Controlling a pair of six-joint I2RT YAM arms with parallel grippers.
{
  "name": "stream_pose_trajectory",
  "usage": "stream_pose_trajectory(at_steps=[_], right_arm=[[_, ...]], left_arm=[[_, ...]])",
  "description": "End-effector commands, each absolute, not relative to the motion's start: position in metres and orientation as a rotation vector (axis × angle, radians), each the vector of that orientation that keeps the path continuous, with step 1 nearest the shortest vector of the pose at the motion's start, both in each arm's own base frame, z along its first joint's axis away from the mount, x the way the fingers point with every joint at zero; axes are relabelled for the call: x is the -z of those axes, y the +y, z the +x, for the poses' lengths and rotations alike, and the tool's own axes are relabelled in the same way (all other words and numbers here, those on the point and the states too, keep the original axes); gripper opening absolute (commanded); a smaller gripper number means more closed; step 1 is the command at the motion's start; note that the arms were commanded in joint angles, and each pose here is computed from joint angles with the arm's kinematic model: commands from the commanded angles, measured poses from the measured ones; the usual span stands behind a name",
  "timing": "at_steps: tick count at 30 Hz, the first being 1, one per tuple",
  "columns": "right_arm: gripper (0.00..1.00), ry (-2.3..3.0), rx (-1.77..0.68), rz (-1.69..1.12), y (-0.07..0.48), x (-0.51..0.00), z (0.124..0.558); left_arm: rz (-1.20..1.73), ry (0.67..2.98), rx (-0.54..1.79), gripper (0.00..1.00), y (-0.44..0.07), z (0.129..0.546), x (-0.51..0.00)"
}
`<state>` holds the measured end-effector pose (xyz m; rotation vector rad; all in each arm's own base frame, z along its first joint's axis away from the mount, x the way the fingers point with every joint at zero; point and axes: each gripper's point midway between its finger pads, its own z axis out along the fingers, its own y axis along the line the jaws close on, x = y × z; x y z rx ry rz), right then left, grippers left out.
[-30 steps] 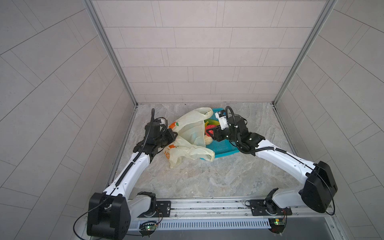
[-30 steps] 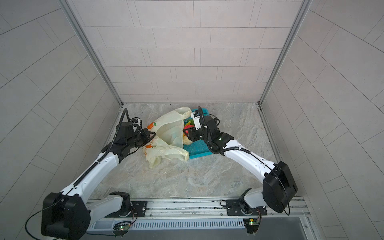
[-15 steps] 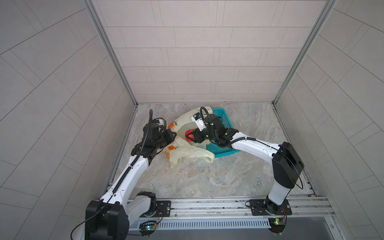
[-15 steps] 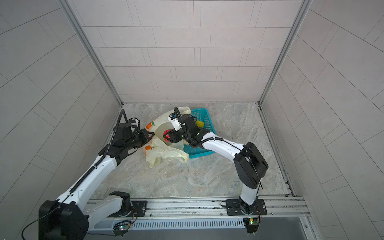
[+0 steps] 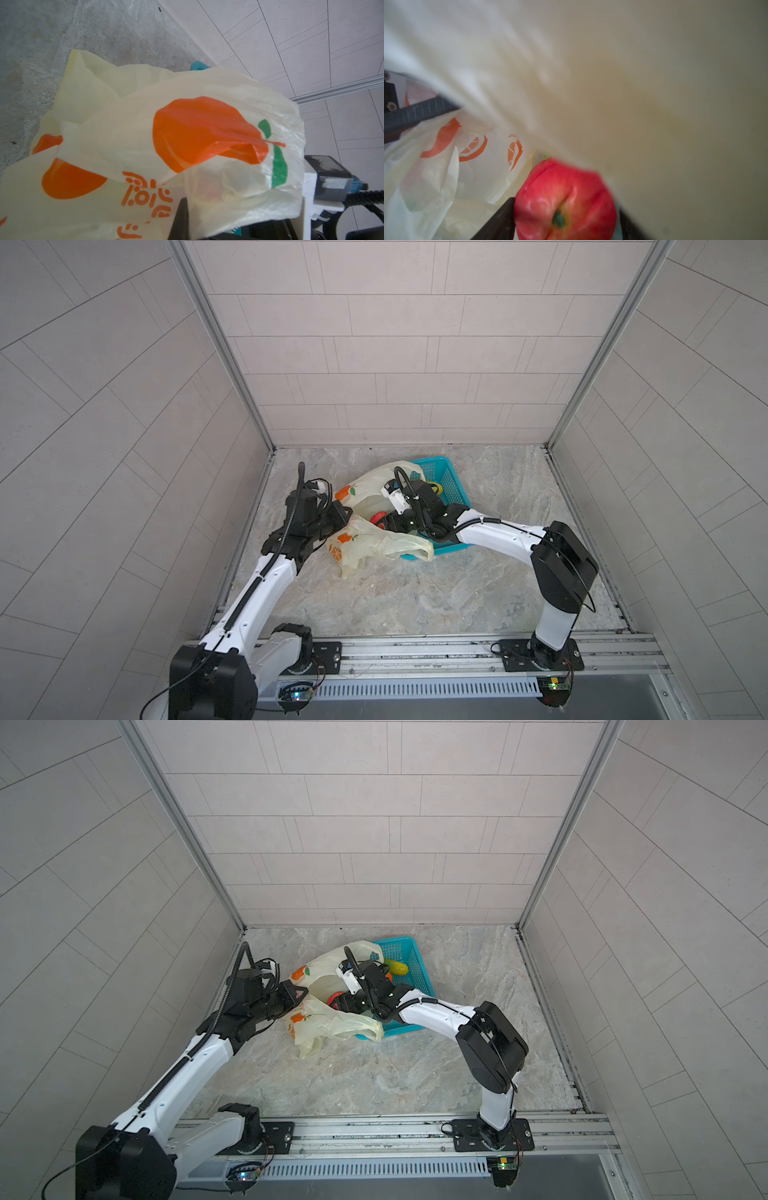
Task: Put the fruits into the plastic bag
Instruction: 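Carry the red apple into the bag opening and release it, then return the right gripper to the basket and grasp the cream pear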
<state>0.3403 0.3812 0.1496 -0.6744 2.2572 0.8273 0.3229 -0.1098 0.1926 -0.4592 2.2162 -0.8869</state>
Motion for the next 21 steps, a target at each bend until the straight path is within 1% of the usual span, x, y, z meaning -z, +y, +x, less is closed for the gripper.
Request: stream_pose_trajectory(at_steps=[1,7,12,17,21], right_arm=[[0.76,2.195,-0.817,-0.652,0.374,-0.176,0.34],[0.77,2.109,-0.831,-0.625,0.363,-0.21,0.342],[0.76,2.03,-0.823,-0.51,0.331,-0.243,0.352],[0.76,1.951,-0.777,-0.234,0.265,-0.259,0.372],[0.76,1.922,-0.705,0.04,0.206,-0.249,0.385]], left_arm=[[-0.457,2.227,0.866,0.0,-0.109,0.32,-0.188],[-0.457,2.227,0.856,0.0,-0.107,0.32,-0.188],[-0.459,2.232,0.85,0.0,-0.107,0.32,-0.187],[-0.463,2.236,0.848,0.0,-0.107,0.32,-0.185],[-0.459,2.238,0.848,0.0,-0.107,0.322,-0.185]])
